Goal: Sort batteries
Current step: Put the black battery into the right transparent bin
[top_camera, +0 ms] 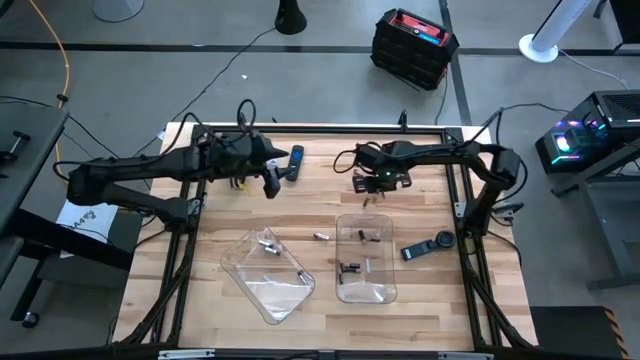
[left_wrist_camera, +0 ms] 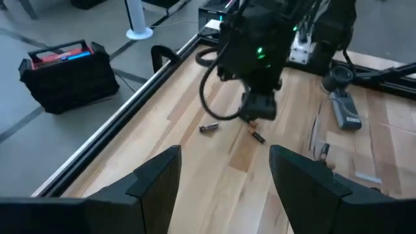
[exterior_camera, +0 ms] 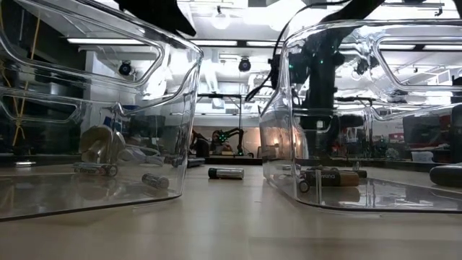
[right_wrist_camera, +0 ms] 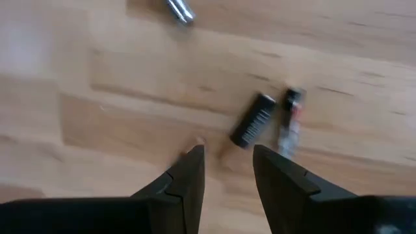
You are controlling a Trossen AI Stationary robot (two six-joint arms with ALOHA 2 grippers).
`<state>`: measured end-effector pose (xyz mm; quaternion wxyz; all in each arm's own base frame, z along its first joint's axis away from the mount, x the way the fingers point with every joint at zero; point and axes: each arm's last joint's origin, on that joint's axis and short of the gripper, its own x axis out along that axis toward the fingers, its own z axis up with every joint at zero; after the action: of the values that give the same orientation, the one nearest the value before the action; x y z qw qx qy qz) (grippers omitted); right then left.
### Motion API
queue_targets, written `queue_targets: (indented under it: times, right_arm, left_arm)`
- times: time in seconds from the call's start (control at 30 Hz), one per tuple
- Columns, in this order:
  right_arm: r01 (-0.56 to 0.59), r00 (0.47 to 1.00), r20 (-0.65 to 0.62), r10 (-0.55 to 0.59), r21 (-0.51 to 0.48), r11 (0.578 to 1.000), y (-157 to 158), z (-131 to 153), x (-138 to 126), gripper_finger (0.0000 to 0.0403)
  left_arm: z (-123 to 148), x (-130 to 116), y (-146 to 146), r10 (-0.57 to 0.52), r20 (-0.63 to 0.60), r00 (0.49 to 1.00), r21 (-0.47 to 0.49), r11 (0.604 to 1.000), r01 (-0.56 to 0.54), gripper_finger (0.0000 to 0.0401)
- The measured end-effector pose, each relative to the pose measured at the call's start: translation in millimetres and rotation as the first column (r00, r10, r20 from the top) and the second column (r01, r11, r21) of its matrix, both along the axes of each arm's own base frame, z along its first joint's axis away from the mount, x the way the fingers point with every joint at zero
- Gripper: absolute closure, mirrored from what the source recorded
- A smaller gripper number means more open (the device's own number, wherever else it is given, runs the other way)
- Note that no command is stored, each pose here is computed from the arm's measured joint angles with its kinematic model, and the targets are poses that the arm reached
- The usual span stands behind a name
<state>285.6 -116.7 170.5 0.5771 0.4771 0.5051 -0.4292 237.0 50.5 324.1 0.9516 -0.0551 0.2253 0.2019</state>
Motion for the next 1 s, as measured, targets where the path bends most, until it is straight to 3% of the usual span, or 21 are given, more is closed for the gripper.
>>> queue_targets:
  times: [0.5, 0.87, 1.0]
  right_arm:
    - [0.245, 0.967, -0.053, -0.248, -0.057, 0.968, -4, -15, 3, 0.0277]
    - [0.259, 0.961, -0.103, -0.259, -0.012, 0.966, 6, -37, 14, 0.0279]
    - [0.216, 0.971, -0.103, -0.218, -0.023, 0.976, 11, -40, 17, 0.0326]
  left_arm:
    - [-11, -7, -1, -0.044, -0.162, 0.986, 0.041, 0.998, 0.051, 0.0176]
    - [-3, -16, -3, -0.046, -0.143, 0.989, 0.081, 0.995, 0.058, 0.0176]
    - [12, -24, -2, -0.014, -0.041, 0.999, 0.119, 0.993, 0.019, 0.0176]
